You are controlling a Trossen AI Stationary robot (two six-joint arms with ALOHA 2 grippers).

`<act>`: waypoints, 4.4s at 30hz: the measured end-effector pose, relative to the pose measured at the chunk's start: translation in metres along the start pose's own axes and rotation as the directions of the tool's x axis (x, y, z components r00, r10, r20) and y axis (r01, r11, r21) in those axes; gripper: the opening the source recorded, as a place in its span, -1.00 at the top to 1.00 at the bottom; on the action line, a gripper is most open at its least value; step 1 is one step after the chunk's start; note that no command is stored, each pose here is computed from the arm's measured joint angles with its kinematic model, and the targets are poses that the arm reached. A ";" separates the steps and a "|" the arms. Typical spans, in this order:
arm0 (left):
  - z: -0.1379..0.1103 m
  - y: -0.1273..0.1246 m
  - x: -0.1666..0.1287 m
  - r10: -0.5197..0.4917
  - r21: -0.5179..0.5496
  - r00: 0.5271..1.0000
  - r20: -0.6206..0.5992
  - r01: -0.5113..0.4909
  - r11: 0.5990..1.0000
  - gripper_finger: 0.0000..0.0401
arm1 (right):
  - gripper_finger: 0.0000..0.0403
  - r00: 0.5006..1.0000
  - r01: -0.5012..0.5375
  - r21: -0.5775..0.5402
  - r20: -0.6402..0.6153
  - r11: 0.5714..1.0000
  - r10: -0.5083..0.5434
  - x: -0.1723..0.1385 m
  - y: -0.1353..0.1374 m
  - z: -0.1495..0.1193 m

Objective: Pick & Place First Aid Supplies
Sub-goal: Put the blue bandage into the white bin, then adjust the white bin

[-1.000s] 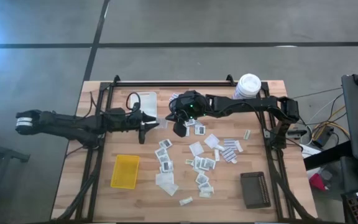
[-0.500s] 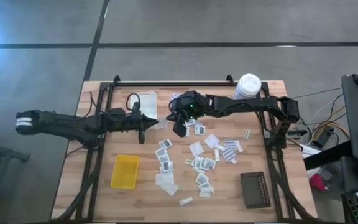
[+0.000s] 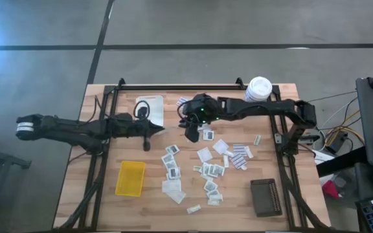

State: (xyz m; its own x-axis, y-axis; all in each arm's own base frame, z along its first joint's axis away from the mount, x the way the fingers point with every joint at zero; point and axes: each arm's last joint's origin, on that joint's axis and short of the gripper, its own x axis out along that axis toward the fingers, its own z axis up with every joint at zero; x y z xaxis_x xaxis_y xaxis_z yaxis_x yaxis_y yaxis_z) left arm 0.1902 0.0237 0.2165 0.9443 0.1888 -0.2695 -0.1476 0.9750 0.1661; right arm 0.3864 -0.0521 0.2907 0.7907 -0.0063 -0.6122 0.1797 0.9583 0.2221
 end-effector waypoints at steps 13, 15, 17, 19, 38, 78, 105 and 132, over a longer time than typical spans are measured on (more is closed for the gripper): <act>-0.004 0.005 -0.014 0.130 0.523 0.988 -0.079 -0.070 0.849 1.00 | 0.46 0.995 0.086 -0.033 0.060 0.996 -0.083 -0.063 0.029 -0.023; -0.006 0.005 -0.014 0.154 0.578 0.983 -0.101 -0.068 0.813 1.00 | 0.48 0.992 0.116 -0.012 0.055 0.993 -0.115 -0.069 0.030 -0.034; -0.008 0.006 -0.015 0.189 0.622 0.973 -0.133 -0.067 0.780 1.00 | 0.51 0.990 0.126 0.013 0.065 0.992 -0.126 -0.075 0.032 -0.042; -0.010 0.007 -0.015 0.220 0.658 0.964 -0.152 -0.067 0.750 1.00 | 0.53 0.987 0.143 0.038 0.062 0.989 -0.145 -0.080 0.032 -0.053; 0.008 0.025 -0.015 0.430 0.805 0.870 -0.241 -0.069 0.590 1.00 | 0.65 0.966 0.088 0.096 0.236 0.991 -0.109 -0.104 0.024 -0.088; -0.045 0.023 0.016 0.334 0.769 0.788 -0.517 0.256 0.586 1.00 | 0.62 0.972 0.106 0.056 0.205 0.993 -0.115 -0.099 0.022 -0.097; -0.026 0.030 0.019 0.458 0.786 0.756 -0.468 0.119 0.607 0.60 | 0.63 0.972 0.105 0.066 0.205 0.992 -0.116 -0.099 0.022 -0.097; 0.078 0.010 0.017 -0.032 0.155 0.952 -0.305 0.083 0.984 0.60 | 0.70 0.995 0.050 0.114 0.076 0.992 -0.059 -0.103 0.041 -0.126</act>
State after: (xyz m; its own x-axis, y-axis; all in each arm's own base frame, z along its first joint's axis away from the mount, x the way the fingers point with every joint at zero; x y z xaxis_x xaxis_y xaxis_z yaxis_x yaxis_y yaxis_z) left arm 0.2278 0.0277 0.2871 0.8140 0.1842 -0.5509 -0.0215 0.9573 0.2882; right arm 0.2390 0.0240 0.2675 0.8209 -0.0849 -0.5648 0.2847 0.9181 0.2757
